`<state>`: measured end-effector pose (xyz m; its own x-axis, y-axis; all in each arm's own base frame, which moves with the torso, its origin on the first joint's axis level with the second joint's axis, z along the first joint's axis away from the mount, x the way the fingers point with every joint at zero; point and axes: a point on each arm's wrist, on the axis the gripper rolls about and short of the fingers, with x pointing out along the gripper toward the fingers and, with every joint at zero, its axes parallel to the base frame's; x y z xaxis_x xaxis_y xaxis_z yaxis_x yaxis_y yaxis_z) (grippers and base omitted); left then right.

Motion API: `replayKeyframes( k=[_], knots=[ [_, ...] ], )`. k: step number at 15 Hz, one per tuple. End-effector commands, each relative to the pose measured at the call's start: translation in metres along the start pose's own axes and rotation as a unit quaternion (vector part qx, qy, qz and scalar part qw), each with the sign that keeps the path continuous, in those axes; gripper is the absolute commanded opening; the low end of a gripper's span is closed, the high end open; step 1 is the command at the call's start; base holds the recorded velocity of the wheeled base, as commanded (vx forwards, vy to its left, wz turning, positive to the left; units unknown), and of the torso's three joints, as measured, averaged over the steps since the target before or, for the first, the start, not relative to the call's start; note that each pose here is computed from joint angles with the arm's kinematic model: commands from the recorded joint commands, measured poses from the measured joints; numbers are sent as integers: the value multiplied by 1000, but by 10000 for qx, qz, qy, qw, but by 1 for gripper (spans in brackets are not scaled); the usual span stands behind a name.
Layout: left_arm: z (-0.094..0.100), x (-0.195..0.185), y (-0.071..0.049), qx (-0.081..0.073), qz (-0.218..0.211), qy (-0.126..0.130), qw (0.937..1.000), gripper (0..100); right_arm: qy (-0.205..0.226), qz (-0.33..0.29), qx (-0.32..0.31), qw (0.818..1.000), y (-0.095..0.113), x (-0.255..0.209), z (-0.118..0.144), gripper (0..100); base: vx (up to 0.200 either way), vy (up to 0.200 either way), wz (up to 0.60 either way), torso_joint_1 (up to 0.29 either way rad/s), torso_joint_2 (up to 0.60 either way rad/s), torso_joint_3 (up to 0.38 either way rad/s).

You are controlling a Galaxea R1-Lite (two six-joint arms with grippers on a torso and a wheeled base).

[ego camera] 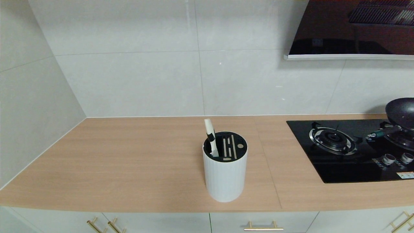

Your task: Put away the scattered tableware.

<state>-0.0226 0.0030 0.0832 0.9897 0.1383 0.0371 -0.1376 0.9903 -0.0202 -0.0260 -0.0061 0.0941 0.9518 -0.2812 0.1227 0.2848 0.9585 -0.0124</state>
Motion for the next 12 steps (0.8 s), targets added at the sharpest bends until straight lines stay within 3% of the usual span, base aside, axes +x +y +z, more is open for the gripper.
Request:
replayKeyframes(
  k=[1,3,4,6,7,9,11,12],
  knots=[
    [-4,-1,0,50,120,24,9999,100,287,229,140,9992,2,1,-11,100,0,0,0,0,0,0],
    [-4,-1,0,-28,-11,18,10000,100,426,431,313,9977,3,0,-14,100,0,0,0,0,0,0],
    [-6,-1,-2,2,-301,99,9995,100,436,551,354,9969,3,0,-14,100,0,0,0,0,0,0],
    [-8,-1,-2,290,-527,172,9980,100,657,1177,327,9903,6,-1,-19,100,0,0,0,0,0,0],
    [-8,-1,-2,320,-543,171,9979,100,635,1223,209,9902,6,-1,-18,100,0,0,0,0,0,0],
    [-8,-1,-2,274,-534,173,9980,100,627,1310,161,9893,7,-1,-18,100,0,0,0,0,0,0],
    [-7,-1,-2,21,-522,179,9985,100,626,1318,154,9892,7,-1,-18,100,0,0,0,0,0,0],
    [-7,-1,-2,67,-523,176,9985,100,626,1311,154,9893,7,-1,-18,100,0,0,0,0,0,0]
  ],
)
